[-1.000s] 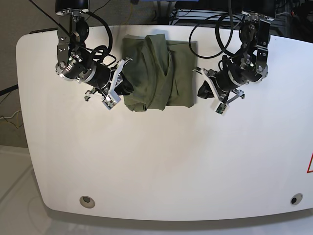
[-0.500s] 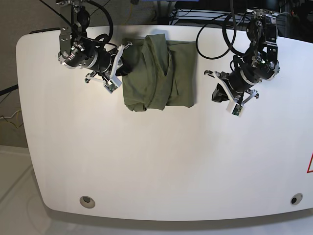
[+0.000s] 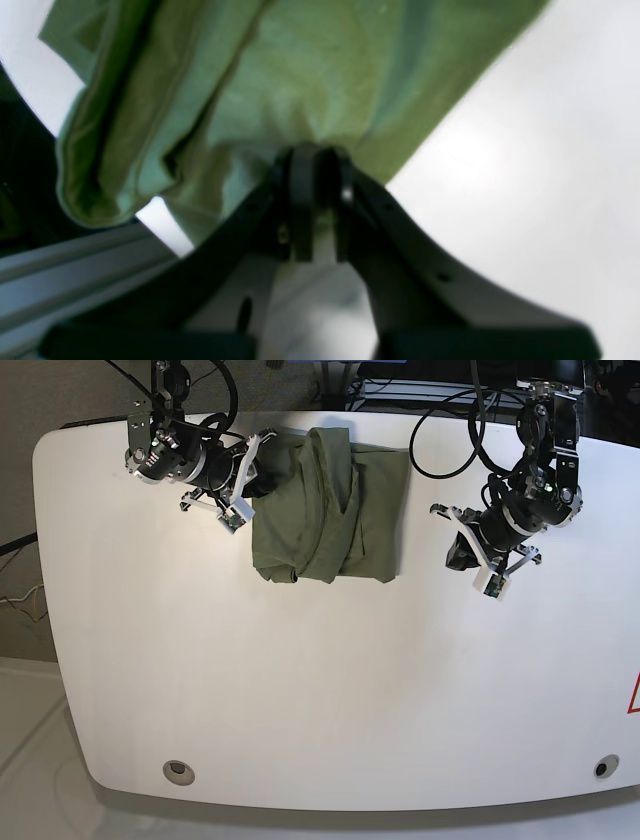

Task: Fold the T-shirt properly
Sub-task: 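Move the right gripper over the bundle and press its top flat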

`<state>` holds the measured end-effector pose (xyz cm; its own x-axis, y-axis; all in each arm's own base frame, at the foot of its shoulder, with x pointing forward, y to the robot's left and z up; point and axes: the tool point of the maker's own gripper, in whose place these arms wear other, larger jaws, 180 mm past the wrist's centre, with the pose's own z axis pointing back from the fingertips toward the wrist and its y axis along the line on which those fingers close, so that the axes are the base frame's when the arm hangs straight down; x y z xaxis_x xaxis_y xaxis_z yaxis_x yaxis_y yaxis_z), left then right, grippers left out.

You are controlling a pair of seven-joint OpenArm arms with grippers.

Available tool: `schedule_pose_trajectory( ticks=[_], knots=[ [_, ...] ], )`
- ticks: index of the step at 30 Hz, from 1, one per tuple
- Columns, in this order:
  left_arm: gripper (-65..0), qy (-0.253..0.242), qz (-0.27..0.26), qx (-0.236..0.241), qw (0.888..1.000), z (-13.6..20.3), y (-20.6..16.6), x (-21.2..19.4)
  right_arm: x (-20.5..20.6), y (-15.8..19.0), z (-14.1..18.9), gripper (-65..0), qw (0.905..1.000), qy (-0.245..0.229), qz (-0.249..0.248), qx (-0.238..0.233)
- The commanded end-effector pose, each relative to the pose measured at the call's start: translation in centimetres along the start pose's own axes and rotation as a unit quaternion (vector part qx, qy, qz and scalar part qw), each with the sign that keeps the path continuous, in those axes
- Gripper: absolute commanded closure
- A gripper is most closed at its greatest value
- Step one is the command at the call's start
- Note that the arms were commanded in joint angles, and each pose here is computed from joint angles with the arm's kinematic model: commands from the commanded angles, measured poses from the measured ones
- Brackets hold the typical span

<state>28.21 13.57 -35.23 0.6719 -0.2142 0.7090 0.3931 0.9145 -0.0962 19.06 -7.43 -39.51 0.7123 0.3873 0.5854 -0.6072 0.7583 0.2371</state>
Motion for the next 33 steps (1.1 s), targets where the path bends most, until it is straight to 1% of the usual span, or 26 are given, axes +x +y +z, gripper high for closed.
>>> schedule_pose_trajectory(
  ticks=[1, 8, 18, 26, 33],
  knots=[
    [0.0, -0.022, -0.008, 0.002, 1.0, 0.4, 0.1, 1.3, 1.8, 0.6, 0.7, -5.3, 0.9994, -0.028, 0.02, 0.002],
    [0.0, -0.02, -0.007, 0.0, 1.0, 0.4, 0.1, 1.2, 2.1, 1.8, 0.1, -5.3, 0.9994, -0.015, 0.026, 0.016],
    [0.0, -0.011, -0.004, -0.001, 1.0, 0.4, -0.1, 0.3, 3.3, 2.3, -0.2, -5.3, 0.9993, -0.018, 0.027, 0.019],
    [0.0, -0.002, 0.0, -0.003, 1.0, 0.5, -0.3, -0.5, 2.8, 2.5, -0.3, -5.3, 0.9994, -0.011, 0.025, 0.023],
    [0.0, 0.002, 0.002, -0.004, 1.0, 0.5, -0.4, -0.9, 1.8, 4.5, -0.9, -5.3, 0.9983, 0.004, 0.034, 0.048]
  ],
)
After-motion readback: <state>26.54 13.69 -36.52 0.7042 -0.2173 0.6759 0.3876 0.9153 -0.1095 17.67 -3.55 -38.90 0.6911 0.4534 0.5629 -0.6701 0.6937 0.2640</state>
